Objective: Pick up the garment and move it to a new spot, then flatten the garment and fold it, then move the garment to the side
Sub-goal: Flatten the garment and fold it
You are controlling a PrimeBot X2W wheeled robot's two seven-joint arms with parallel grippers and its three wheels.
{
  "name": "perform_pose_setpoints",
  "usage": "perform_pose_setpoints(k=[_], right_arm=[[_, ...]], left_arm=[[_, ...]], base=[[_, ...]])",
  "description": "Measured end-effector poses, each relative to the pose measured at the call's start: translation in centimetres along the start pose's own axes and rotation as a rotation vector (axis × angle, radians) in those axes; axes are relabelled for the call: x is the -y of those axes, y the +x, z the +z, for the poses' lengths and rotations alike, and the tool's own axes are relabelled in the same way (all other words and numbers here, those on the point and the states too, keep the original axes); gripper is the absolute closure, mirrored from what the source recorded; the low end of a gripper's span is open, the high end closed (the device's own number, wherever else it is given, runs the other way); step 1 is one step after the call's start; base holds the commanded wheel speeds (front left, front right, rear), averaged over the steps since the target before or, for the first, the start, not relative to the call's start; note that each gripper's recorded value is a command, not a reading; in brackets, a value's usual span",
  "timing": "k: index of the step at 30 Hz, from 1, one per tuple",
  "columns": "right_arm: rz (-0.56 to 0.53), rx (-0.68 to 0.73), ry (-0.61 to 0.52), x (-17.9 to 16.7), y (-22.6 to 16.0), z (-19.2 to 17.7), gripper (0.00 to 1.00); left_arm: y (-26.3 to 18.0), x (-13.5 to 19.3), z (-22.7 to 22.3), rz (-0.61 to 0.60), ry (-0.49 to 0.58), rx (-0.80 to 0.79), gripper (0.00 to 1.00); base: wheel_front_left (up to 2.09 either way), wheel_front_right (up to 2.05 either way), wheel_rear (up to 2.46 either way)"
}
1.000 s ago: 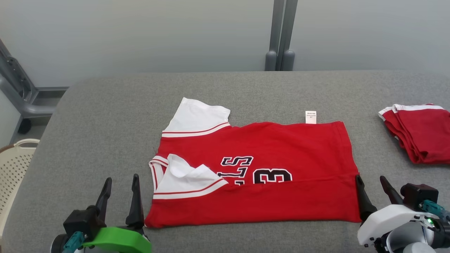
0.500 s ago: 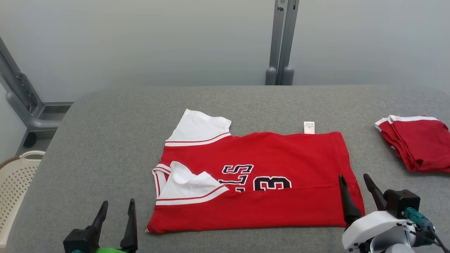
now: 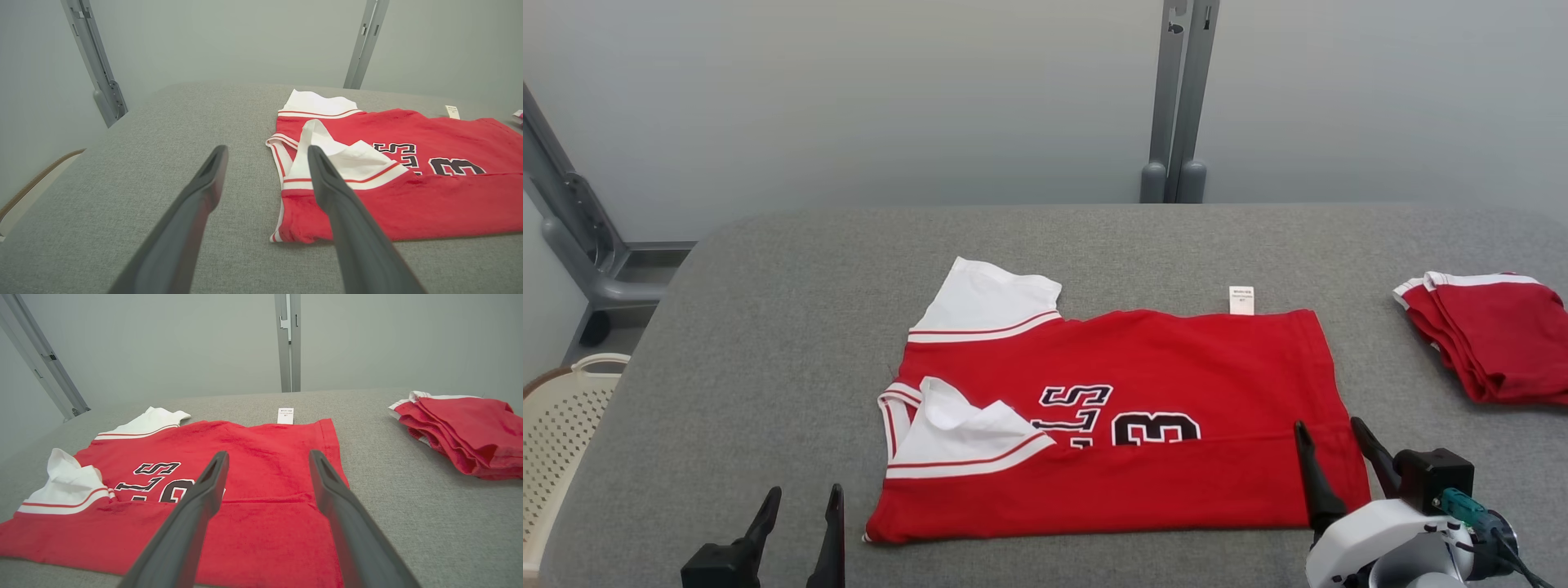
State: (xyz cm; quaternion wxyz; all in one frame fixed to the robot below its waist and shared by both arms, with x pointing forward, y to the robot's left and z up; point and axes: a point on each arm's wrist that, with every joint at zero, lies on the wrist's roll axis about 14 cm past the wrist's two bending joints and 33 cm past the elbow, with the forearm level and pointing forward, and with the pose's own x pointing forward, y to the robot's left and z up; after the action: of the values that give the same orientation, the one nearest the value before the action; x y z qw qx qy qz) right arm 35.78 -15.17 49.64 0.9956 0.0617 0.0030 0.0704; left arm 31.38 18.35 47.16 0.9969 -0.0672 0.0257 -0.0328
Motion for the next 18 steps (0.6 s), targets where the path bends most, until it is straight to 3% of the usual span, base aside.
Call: perform_pose_setpoints(k=[18], right_arm=[[-0.019, -0.081, 0.016, 0.7, 1.2, -0.8, 0.00]], left_arm=[[1.5, 0.6, -0.1, -0.015, -0.009, -0.046, 0.00]], base=[[0.00, 0.00, 0.00]])
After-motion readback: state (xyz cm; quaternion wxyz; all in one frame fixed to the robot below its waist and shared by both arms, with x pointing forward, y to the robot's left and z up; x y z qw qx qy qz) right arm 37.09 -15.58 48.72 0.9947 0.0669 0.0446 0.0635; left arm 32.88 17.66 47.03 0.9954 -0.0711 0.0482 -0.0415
